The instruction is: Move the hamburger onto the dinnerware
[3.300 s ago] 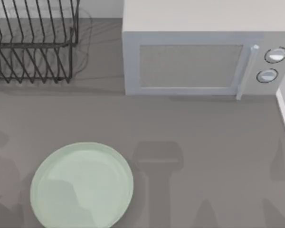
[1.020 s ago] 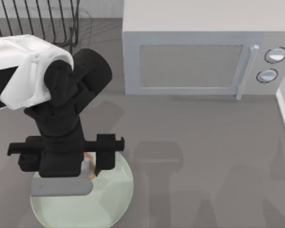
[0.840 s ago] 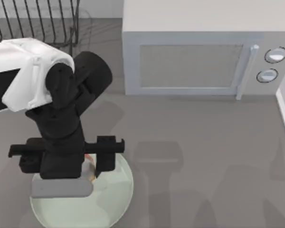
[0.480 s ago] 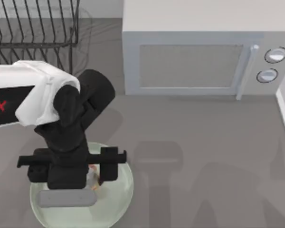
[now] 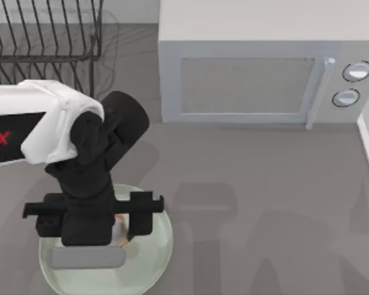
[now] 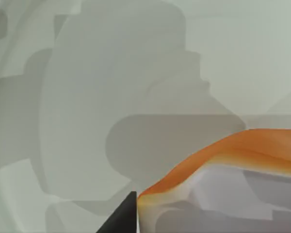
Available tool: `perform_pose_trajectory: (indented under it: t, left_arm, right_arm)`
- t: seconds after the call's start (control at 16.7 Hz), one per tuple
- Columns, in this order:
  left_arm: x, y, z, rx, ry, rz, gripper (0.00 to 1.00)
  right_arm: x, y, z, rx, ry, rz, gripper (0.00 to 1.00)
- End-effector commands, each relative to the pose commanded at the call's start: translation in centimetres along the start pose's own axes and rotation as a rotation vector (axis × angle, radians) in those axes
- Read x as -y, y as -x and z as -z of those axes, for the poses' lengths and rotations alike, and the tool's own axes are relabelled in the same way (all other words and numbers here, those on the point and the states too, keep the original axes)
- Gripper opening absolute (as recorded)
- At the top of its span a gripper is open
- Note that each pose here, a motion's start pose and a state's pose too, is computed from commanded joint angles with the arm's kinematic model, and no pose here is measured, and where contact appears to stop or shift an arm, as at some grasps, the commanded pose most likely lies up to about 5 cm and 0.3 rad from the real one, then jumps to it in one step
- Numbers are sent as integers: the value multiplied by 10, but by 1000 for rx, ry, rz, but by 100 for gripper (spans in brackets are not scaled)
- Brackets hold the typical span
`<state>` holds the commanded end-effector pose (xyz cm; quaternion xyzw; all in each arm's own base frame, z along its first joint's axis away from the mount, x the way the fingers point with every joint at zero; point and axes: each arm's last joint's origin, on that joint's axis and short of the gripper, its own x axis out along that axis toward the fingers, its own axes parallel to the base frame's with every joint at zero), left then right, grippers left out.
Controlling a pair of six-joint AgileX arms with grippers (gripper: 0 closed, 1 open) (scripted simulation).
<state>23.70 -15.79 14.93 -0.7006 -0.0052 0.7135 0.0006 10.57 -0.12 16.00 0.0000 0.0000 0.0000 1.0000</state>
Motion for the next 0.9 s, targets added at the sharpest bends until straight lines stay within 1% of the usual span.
perform_pose_trajectory:
  t: [0.54, 0.6, 0.9]
  left_arm:
    - [0, 0, 0, 0, 0, 0, 98]
    - [0, 0, 0, 0, 0, 0, 100]
    - [0, 0, 0, 0, 0, 0, 100]
  right_arm:
    - [0, 0, 0, 0, 0, 0, 100]
    - [0, 0, 0, 0, 0, 0, 100]
    - [0, 0, 0, 0, 0, 0, 100]
